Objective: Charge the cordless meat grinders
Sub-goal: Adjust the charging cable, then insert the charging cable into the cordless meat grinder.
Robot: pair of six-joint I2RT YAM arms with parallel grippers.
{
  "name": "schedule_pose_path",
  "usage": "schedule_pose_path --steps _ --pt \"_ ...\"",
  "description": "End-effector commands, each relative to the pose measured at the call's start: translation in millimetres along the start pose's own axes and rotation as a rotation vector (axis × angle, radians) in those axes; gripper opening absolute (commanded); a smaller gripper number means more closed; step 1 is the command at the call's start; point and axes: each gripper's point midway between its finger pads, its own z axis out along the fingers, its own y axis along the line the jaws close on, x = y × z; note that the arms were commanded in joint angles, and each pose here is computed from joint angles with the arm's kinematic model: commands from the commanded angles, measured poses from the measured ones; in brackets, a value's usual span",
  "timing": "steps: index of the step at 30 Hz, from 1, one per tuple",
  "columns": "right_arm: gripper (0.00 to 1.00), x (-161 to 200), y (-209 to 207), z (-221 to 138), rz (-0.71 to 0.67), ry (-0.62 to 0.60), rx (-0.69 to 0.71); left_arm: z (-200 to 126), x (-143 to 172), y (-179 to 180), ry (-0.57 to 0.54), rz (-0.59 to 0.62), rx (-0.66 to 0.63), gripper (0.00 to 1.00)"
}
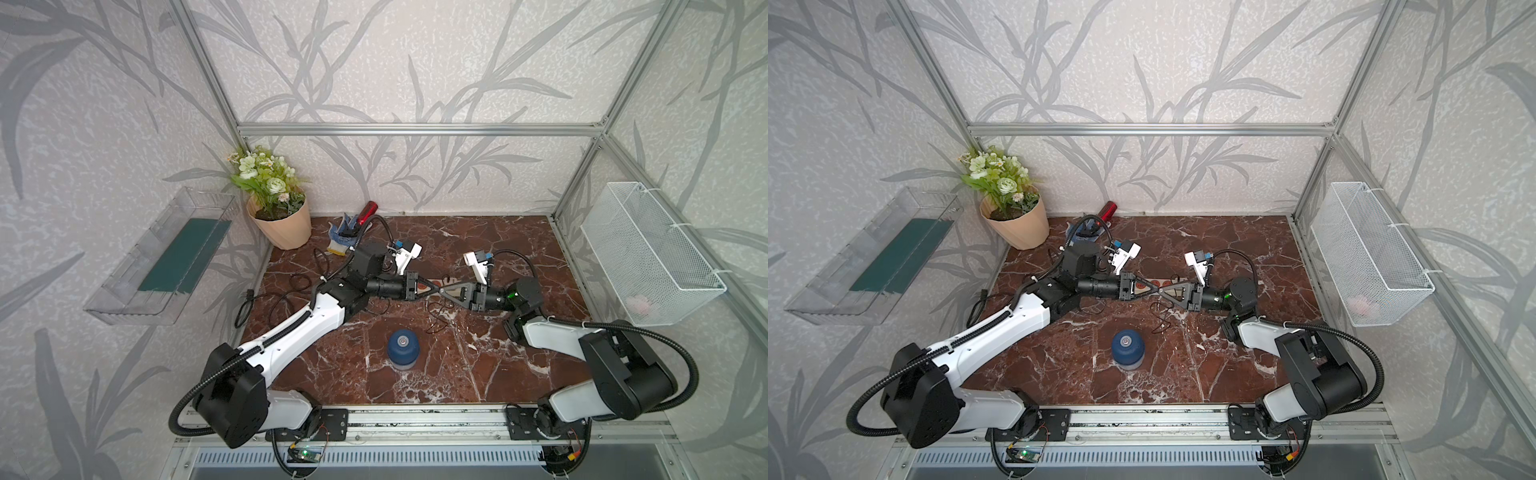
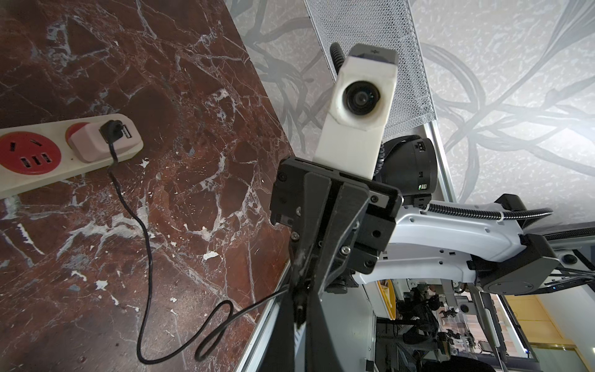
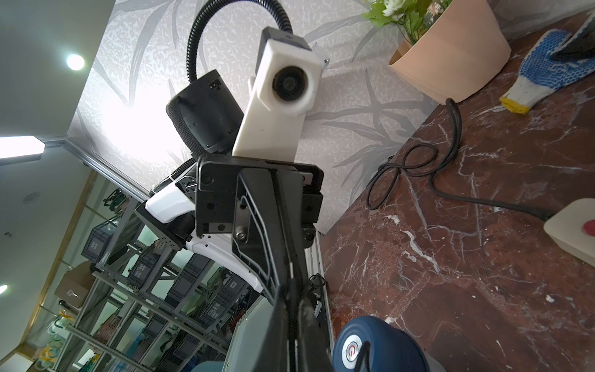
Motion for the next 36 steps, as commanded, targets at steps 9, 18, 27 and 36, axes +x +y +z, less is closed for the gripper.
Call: schedule_pose_path --steps 9,18,27,36 --pt "0.00 5.1 6.2 1.3 -0.012 0.016 -0.013 -11.6 -2.8 -4.5 -0.018 0.044 -0.057 0.46" --pt "0.00 25.4 -10.7 -5.5 0.083 0.108 0.135 -105.7 5.1 -17.0 -0.077 0.221 -0.412 0.71" --pt "0.02 52.8 8.5 -25.0 0.146 0.253 0.297 -148.3 69.3 61.2 0.121 0.186 -0.800 0.76" --pt "0.02 104.2 1.9 -35.7 0.275 0.339 0.298 -105.7 92.2 78.5 -0.059 0.283 -0.607 0.78"
